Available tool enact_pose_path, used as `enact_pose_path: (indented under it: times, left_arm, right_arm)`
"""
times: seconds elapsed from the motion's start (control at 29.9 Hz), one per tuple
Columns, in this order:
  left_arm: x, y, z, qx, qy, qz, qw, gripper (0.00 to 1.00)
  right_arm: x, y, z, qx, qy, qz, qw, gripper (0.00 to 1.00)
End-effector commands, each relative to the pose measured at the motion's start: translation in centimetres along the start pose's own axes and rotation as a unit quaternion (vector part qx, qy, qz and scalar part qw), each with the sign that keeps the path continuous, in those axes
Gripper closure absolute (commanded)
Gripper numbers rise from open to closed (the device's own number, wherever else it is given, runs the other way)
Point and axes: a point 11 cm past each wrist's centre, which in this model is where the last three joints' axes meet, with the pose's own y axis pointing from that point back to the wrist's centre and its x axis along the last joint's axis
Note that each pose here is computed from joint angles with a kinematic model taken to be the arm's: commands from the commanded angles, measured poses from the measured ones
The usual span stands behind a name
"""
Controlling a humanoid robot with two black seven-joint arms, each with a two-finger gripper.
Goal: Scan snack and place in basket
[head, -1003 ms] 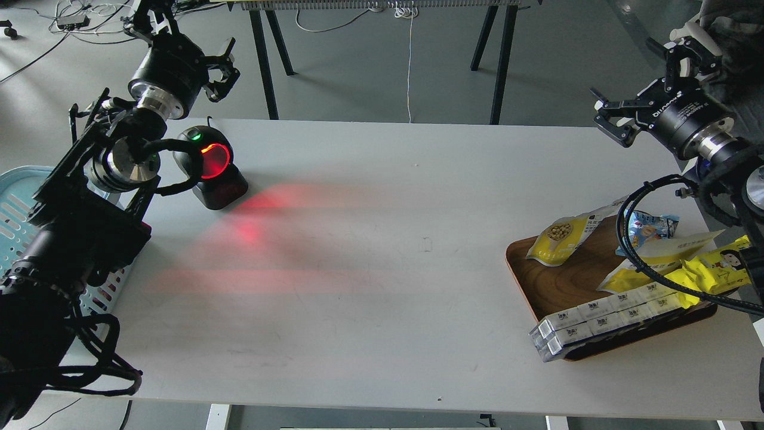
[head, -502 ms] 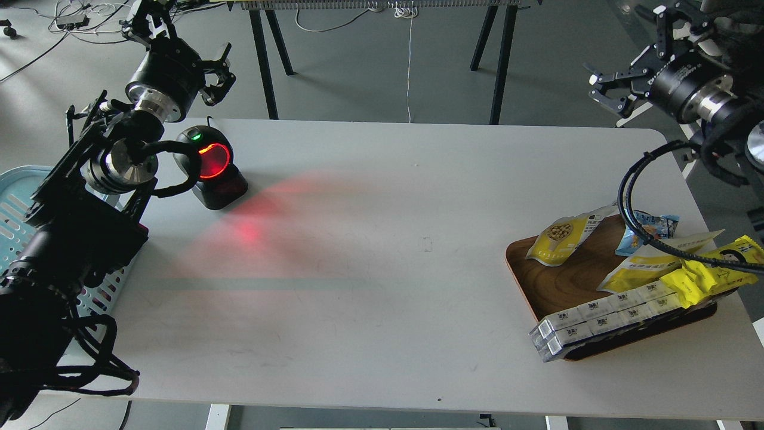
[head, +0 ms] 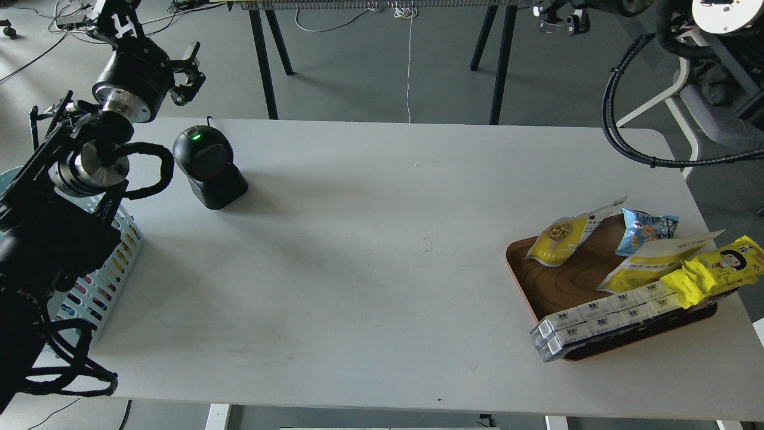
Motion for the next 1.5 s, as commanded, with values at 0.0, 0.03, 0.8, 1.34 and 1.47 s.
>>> enact_pose_path:
  times: [0.0, 0.03, 0.8, 1.34, 1.47]
  left_arm:
    - [0.2, 0.3, -1.2, 0.009, 0.007, 0.003, 1.0, 0.0]
    - [0.3, 0.5, -1.7, 0.015, 0.009, 0.005, 1.0, 0.0]
    - [0.0, 1.1, -3.0, 0.034, -0.004, -0.012, 0.999, 0.0]
    - [-0.6, 1.1, -2.7, 0.03, -0.004, -0.022, 0.999, 0.0]
    - [-0.6, 1.1, -2.7, 0.03, -0.004, -0.022, 0.999, 0.0]
  right_arm:
    - [-1.4, -0.7, 1.2, -0.068, 0.09, 0.01, 0.994, 0.01]
    - [-1.5, -0.7, 2.2, -0.098, 0.12, 0.013, 0.988, 0.01]
    - [-1.9, 11.9, 9.5, -0.328, 0.05, 0.119, 0.936, 0.01]
    - [-1.1, 12.2, 15.8, -0.385, 0.008, 0.107, 0.916, 0.05]
    - [-1.1, 12.0, 16.5, -0.389, 0.01, 0.105, 0.915, 0.14]
